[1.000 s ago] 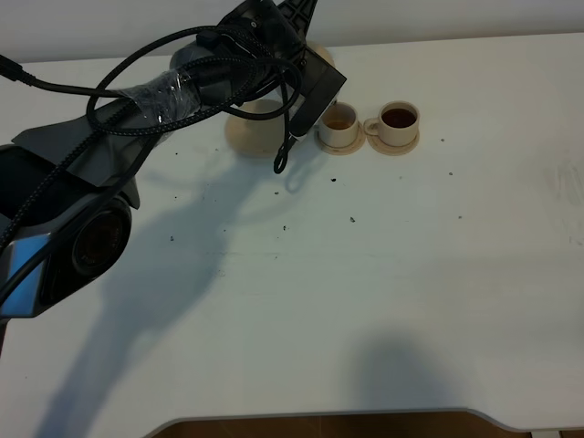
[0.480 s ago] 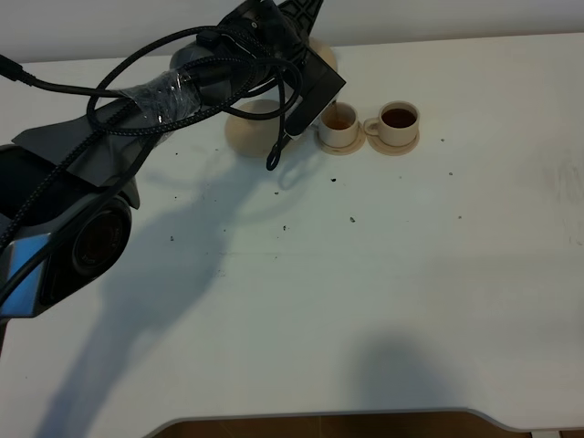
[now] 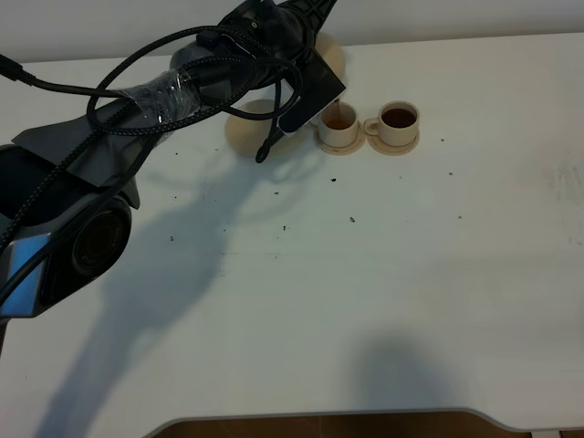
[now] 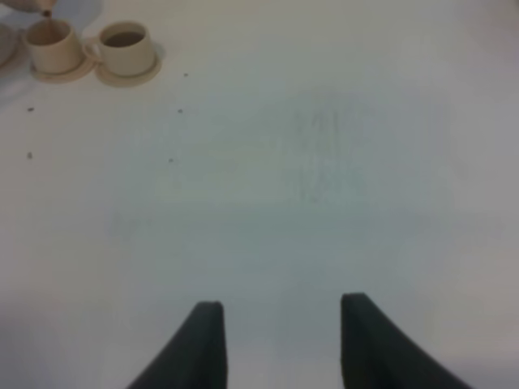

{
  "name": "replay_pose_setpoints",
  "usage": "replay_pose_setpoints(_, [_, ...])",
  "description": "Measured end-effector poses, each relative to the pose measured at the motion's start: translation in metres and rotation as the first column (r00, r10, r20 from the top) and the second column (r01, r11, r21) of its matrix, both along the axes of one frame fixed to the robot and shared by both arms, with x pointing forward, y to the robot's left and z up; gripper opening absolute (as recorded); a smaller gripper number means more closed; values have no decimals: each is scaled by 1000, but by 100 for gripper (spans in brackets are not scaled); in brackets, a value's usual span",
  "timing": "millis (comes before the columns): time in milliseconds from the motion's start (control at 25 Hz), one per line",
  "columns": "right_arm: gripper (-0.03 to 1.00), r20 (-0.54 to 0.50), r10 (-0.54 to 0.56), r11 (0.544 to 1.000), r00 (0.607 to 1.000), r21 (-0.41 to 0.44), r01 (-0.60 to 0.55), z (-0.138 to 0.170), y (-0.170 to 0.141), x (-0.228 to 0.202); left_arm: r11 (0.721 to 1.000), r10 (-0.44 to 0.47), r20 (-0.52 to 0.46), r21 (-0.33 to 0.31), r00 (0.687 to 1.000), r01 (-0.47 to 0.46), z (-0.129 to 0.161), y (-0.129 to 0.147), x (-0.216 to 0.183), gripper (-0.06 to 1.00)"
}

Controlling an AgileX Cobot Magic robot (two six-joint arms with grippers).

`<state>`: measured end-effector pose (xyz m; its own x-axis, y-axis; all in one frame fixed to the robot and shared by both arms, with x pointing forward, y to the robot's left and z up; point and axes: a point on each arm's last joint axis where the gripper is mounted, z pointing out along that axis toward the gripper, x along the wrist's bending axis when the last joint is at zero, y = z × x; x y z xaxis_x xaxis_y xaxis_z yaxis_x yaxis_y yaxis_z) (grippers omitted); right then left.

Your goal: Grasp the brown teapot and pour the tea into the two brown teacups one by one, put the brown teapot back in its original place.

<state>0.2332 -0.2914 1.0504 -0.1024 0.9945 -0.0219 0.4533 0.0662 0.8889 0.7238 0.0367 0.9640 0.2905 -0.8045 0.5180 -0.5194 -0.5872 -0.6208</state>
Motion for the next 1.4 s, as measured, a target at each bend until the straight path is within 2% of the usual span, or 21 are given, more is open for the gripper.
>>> replay_pose_setpoints(440, [36,0,0,1000,1000,0,0,0,0,0,995,-80,27,60,996,78,2,-3,1,11])
replay_pose_setpoints(800, [36,0,0,1000,1000,0,0,0,0,0,993,-103,41,61,994,100,3,-4,1,11])
replay_pose_setpoints(1400, [36,0,0,1000,1000,0,0,0,0,0,982,-153,50,119,987,147,3,-5,1,11])
